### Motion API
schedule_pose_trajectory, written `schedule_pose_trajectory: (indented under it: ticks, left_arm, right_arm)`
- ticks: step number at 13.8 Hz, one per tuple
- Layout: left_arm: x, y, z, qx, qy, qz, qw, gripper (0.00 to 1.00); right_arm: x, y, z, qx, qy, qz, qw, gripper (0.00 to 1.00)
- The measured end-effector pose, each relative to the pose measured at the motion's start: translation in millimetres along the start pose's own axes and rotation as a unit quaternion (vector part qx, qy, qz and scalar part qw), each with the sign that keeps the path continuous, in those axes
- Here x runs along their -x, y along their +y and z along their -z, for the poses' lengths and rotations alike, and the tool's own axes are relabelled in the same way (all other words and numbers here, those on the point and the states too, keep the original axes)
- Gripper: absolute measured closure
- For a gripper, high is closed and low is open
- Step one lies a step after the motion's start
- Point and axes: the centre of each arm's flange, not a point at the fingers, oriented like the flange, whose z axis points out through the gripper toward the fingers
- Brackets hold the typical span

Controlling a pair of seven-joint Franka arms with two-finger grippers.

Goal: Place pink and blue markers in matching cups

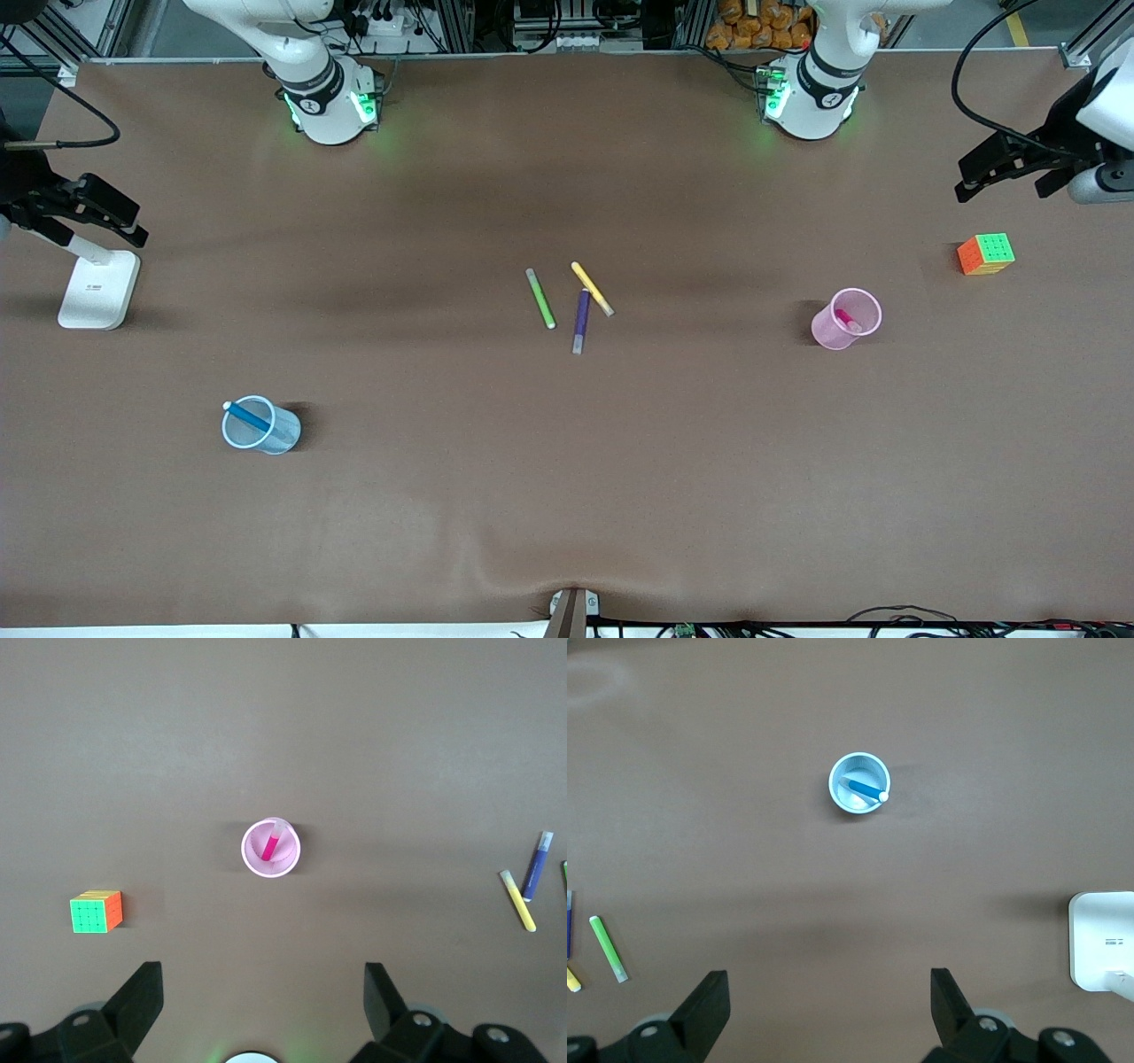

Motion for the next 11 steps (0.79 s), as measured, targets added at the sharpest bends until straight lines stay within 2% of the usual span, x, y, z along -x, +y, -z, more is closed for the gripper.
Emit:
schedule_pose_trajectory:
  ticks: [11]
  left_arm:
    - [-0.6, -7.9, -0.7, -0.001, -0.004, 0.008, 1.000, 0.00]
  right_arm:
    - [0.0, 0.0, 0.2, 0.000, 0.000, 0.000, 1.000, 0.00]
